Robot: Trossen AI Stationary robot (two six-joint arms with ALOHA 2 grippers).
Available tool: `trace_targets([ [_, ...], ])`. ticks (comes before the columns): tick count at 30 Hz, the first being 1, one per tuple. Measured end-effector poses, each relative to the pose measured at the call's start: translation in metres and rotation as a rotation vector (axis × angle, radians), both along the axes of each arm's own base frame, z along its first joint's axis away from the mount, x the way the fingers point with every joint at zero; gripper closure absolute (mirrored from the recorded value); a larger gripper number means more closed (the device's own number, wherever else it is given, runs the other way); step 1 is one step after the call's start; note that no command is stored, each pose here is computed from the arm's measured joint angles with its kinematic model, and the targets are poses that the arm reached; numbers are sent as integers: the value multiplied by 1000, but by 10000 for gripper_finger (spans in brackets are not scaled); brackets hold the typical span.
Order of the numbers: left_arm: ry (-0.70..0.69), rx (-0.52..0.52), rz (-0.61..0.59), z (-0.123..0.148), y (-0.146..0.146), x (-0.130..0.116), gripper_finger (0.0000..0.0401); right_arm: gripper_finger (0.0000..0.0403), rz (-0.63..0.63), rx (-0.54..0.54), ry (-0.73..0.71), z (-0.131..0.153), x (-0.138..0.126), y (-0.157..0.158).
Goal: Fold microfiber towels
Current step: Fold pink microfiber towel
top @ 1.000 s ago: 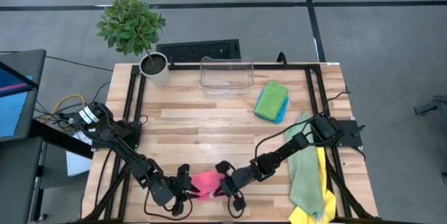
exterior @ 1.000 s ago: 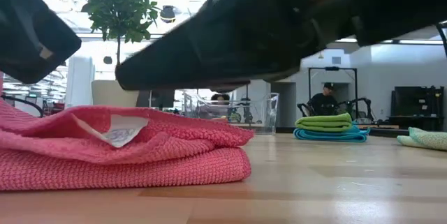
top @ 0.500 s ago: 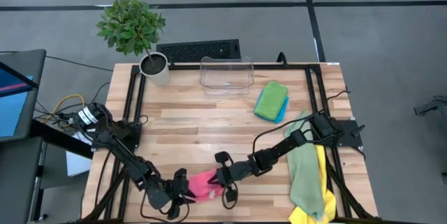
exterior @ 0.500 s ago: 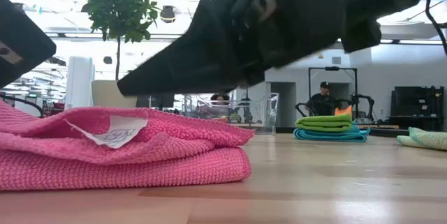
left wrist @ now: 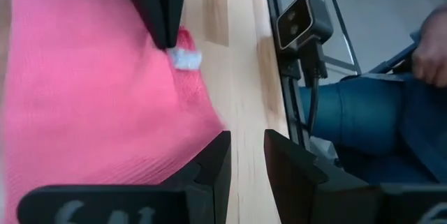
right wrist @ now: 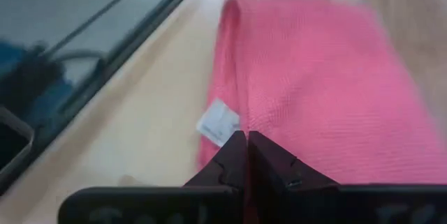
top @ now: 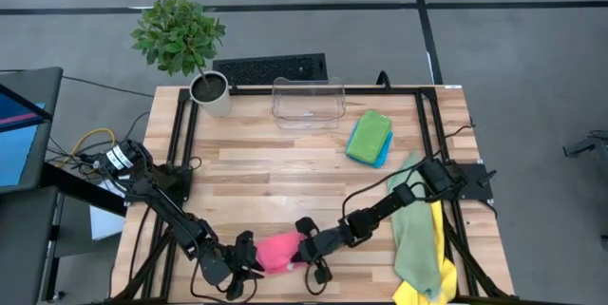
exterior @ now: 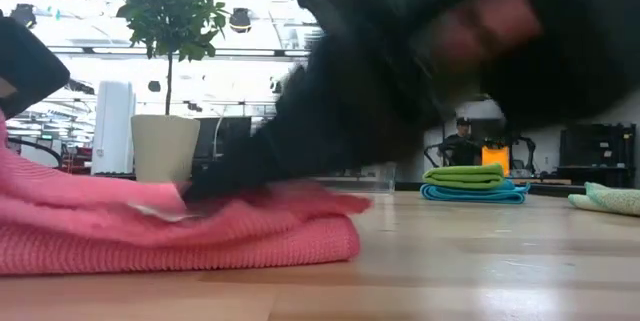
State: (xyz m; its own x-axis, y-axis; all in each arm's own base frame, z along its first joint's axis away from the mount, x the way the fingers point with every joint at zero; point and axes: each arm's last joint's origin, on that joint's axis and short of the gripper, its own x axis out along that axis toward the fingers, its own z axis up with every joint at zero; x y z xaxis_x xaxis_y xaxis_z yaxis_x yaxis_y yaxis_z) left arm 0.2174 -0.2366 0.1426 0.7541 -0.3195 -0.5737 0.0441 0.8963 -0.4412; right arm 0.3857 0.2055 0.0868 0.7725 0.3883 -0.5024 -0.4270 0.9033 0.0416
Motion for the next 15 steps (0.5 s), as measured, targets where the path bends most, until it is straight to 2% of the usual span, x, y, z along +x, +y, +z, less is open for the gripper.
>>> trace_targets([
  [6, 24, 6, 5, -2, 1, -1, 324, 360, 73, -34, -84, 20, -5, 14],
  [9, 21, 8, 9, -2, 1, -1, 324, 360, 44, -76, -79, 15, -6, 14],
  [15, -12, 42, 36, -1, 0, -3, 324, 360, -13, -73, -89, 13, 3, -3],
])
